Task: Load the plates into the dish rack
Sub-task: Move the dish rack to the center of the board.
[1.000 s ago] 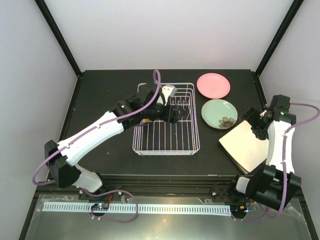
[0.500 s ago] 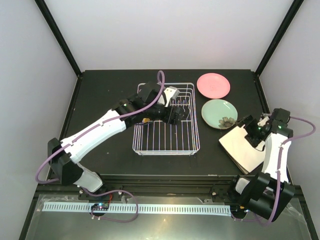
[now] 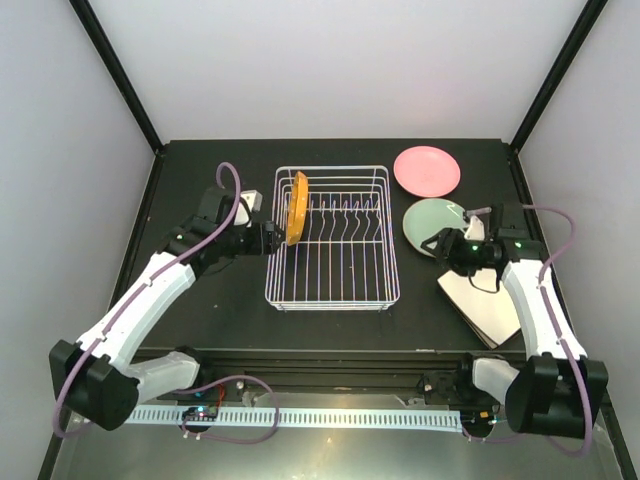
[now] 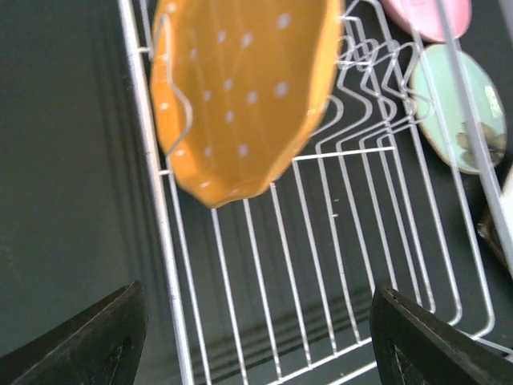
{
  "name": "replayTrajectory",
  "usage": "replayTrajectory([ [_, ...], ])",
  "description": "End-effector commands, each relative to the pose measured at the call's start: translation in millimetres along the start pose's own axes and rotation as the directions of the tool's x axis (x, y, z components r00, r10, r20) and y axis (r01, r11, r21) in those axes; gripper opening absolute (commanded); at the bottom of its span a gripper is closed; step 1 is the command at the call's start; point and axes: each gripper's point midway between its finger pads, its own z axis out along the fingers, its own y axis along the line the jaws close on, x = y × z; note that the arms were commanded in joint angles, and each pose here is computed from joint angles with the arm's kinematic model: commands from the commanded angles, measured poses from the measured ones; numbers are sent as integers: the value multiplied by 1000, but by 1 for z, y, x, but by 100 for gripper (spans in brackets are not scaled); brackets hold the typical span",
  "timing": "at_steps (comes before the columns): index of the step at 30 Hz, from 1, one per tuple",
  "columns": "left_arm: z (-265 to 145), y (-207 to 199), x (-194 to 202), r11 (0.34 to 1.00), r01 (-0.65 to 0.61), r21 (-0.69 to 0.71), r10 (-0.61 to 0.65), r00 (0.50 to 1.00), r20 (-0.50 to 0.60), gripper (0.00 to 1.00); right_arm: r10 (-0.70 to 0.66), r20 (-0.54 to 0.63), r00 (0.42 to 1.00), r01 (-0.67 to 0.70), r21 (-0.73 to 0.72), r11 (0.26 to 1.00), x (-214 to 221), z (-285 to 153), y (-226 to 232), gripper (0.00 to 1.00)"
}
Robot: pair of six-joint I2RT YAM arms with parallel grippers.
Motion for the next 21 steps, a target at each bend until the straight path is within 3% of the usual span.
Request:
replayTrajectory([
  [1,10,17,3,1000,28,-10,-29,999,-24,77,-53,-28,998,51,-81,995,-6,22,23,58],
  [5,20,30,14,998,64,-16,-65,993,-101,77,-101,-98,990,88,-128,988,-1,50,38,57],
  [12,29,45,16,995,102,-9,-102,989,-105,77,-138,-165,977,110,-171,979,0,84,58,53],
  [21,53,53,21,992,125,-6,-125,981,-152,71,-159,-214,964,129,-148,980,-2,108,63,37],
])
